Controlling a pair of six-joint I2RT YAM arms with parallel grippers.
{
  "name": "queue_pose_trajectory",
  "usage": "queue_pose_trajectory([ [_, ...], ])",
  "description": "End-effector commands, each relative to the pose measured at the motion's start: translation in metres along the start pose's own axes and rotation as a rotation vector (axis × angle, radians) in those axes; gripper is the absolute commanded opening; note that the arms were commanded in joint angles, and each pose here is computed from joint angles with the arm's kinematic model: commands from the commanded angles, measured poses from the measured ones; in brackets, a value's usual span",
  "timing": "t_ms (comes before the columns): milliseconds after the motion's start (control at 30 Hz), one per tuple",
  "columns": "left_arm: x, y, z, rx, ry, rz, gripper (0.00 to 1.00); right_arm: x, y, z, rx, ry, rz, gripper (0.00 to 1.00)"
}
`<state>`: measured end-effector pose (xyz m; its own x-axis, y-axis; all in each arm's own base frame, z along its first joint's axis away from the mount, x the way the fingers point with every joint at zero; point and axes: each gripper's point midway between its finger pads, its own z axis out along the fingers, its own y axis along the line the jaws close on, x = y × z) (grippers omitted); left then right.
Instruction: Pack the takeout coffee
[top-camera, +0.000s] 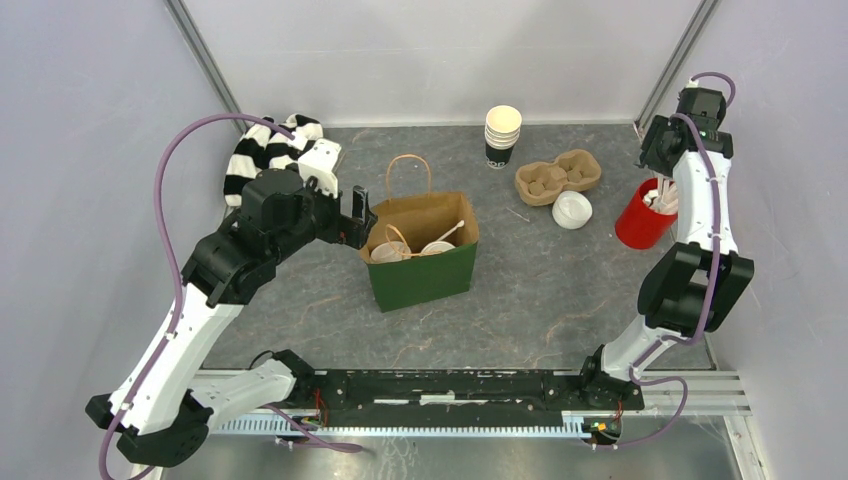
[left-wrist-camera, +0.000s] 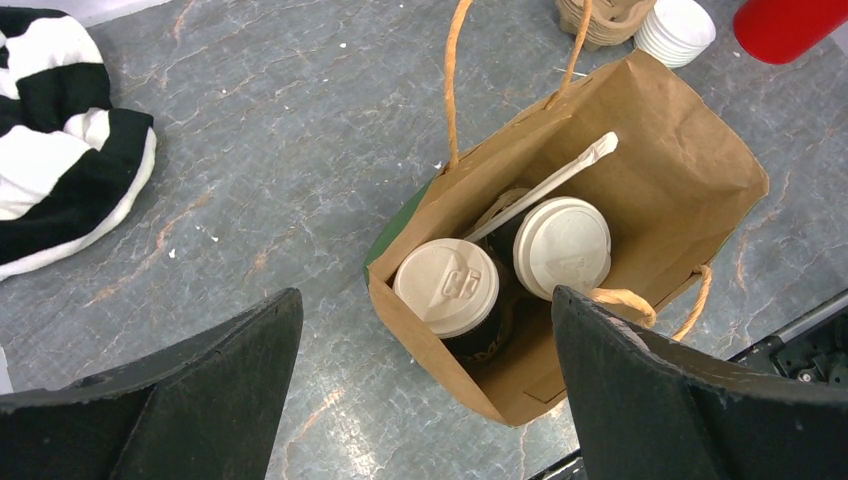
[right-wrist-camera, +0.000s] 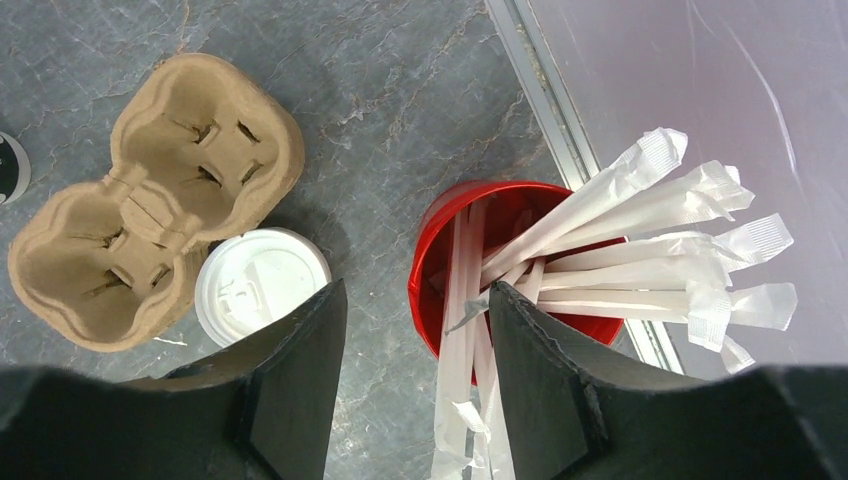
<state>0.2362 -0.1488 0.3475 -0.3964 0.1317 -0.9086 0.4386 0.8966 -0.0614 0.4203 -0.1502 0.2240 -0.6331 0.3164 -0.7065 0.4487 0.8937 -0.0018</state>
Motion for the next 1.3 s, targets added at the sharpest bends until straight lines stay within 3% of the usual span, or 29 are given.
queue_pose_trajectory([
  [0,-0.013,-0.001,-0.004,0.01,-0.038,0.042,1.0,-0.011,-0.002,-0.009,0.003,-0.048,0.006,0.6],
  [267,-0.013,0.003,-0.007,-0.002,-0.034,0.056,1.0,-0.001,-0.009,0.004,0.043,-0.031,-0.017,0.57],
  [400,-0.014,0.005,-0.012,-0.011,-0.031,0.059,1.0,-0.002,-0.014,0.007,0.077,-0.037,-0.048,0.5],
  [567,-0.017,0.009,-0.022,-0.03,-0.019,0.062,1.0,-0.013,-0.015,0.003,0.107,-0.072,-0.137,0.31],
  [700,-0.029,0.01,-0.037,-0.03,-0.03,0.067,1.0,-0.017,-0.012,-0.002,0.139,-0.098,-0.2,0.09],
  [800,-0.038,0.009,-0.051,-0.022,-0.052,0.053,1.0,-0.02,-0.007,-0.011,0.157,-0.114,-0.233,0.02],
  [1067,-0.068,-0.002,-0.103,0.06,-0.196,-0.025,1.0,-0.059,-0.001,-0.095,0.162,-0.265,-0.221,0.0],
  [1267,-0.088,-0.012,-0.14,0.14,-0.295,-0.11,1.0,-0.082,0.016,-0.194,-0.036,-0.461,-0.18,0.0],
])
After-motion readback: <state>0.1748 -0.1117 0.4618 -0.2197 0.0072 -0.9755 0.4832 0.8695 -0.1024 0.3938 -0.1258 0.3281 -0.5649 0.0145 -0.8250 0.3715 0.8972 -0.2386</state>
